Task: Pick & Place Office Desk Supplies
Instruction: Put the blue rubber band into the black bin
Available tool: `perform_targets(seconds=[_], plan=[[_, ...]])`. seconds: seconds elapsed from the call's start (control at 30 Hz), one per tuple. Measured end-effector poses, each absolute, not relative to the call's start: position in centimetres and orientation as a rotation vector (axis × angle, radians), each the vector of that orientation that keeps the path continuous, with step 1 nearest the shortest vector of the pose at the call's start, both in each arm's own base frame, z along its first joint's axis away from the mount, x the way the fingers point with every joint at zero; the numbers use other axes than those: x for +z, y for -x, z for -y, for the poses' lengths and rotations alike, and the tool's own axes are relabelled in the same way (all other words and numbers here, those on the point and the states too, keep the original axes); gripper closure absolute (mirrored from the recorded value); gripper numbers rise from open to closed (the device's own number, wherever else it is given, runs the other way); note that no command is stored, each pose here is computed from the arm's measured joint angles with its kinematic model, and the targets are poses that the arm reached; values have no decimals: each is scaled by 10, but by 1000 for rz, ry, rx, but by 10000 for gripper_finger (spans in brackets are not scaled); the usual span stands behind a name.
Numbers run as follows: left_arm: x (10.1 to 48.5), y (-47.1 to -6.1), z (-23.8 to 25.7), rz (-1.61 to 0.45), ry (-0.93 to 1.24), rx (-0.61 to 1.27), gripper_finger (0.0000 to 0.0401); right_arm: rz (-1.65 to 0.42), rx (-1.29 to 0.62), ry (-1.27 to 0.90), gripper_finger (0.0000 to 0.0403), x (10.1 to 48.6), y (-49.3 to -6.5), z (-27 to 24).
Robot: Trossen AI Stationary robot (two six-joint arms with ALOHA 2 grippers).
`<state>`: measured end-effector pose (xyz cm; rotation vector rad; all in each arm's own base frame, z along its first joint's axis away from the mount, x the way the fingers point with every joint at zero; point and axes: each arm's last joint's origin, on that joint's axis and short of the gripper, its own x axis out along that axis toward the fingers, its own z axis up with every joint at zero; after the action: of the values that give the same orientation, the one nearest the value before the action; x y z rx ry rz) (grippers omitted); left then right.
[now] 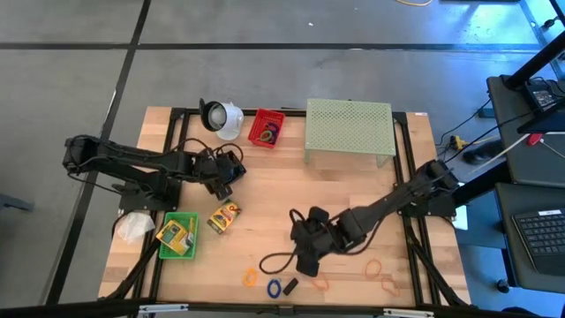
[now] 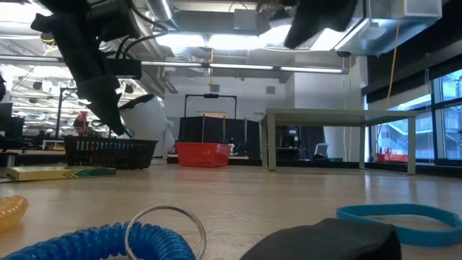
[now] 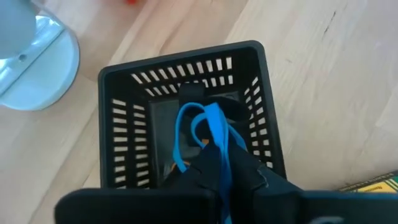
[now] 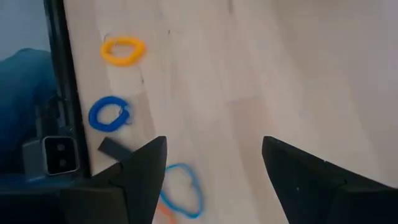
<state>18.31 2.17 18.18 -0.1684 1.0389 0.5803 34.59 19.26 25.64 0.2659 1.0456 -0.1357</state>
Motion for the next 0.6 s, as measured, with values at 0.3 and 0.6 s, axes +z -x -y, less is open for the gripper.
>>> perform_targets(seconds=[0.3,0.6], plan=[[180,-179,-21,-1086,157,586,349,-1175,-91,-277,136,226,-347,-210],[191,-182,-23,-1049,201,652,269,-1214,-37,-224,136,222,-348,-208]])
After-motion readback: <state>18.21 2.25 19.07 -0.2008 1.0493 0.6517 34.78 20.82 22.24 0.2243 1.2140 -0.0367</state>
